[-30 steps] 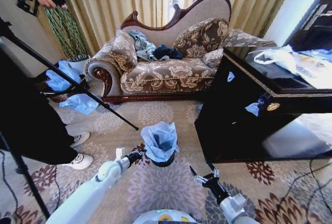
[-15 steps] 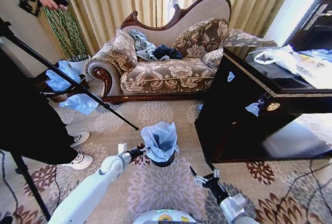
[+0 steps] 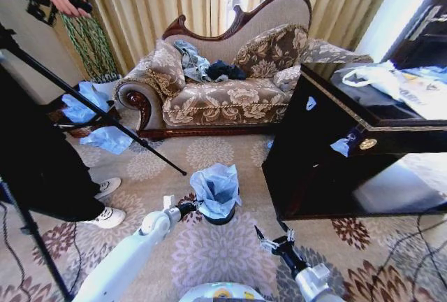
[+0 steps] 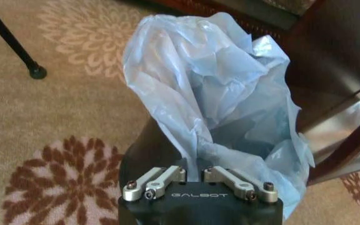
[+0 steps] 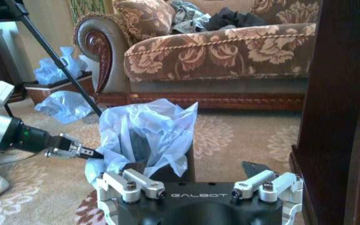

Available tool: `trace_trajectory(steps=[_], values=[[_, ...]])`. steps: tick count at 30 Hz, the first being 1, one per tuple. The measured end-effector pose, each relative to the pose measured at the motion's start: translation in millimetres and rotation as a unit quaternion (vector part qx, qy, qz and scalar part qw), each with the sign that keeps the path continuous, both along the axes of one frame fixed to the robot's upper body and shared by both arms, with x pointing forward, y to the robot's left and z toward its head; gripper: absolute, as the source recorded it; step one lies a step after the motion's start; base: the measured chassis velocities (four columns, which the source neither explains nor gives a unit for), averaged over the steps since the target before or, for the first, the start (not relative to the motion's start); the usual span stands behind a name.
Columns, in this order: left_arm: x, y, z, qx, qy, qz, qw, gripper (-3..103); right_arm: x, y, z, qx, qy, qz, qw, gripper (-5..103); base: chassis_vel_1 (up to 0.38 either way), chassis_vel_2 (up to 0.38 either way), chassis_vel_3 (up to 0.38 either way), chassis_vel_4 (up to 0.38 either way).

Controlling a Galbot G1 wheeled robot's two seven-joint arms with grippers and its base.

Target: Place a garbage bag over the trash bin.

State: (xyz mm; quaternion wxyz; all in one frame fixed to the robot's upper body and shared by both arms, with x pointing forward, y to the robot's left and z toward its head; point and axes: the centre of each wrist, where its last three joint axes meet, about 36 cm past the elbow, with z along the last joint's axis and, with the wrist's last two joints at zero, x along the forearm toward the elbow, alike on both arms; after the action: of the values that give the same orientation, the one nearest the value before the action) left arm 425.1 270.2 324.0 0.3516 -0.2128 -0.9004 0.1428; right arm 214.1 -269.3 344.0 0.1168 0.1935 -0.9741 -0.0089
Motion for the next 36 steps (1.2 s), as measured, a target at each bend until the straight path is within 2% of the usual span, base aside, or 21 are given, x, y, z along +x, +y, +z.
trace_trajectory(steps=[5, 8, 13, 21, 30, 36], values=[[-9, 8, -2, 0.001, 0.000, 0.000, 1.0000, 2, 1, 1, -1, 0.001, -0.002, 0.000, 1.000, 100, 0.000, 0.000, 0.000, 0.000], [-12, 12, -3, 0.001, -0.001, 0.000, 1.0000, 0, 1, 2, -2, 0.002, -0.003, 0.001, 1.000, 100, 0.000, 0.000, 0.000, 0.000], [-12, 15, -10, 0.007, -0.002, 0.004, 1.0000, 0, 0, 3, -2, 0.003, -0.003, 0.001, 1.000, 100, 0.000, 0.000, 0.000, 0.000], [7, 8, -30, 0.015, -0.008, 0.008, 0.9998, 0, 0, 5, 0, 0.004, -0.005, 0.005, 1.000, 100, 0.000, 0.000, 0.000, 0.000], [4, 7, -41, 0.030, -0.002, 0.005, 0.9995, 0, 0, 9, -1, 0.006, -0.005, 0.011, 1.000, 100, 0.000, 0.000, 0.000, 0.000], [8, -4, -48, 0.034, -0.001, 0.014, 0.9993, 0, 0, 13, -2, 0.008, -0.003, 0.016, 1.000, 100, 0.000, 0.000, 0.000, 0.000]])
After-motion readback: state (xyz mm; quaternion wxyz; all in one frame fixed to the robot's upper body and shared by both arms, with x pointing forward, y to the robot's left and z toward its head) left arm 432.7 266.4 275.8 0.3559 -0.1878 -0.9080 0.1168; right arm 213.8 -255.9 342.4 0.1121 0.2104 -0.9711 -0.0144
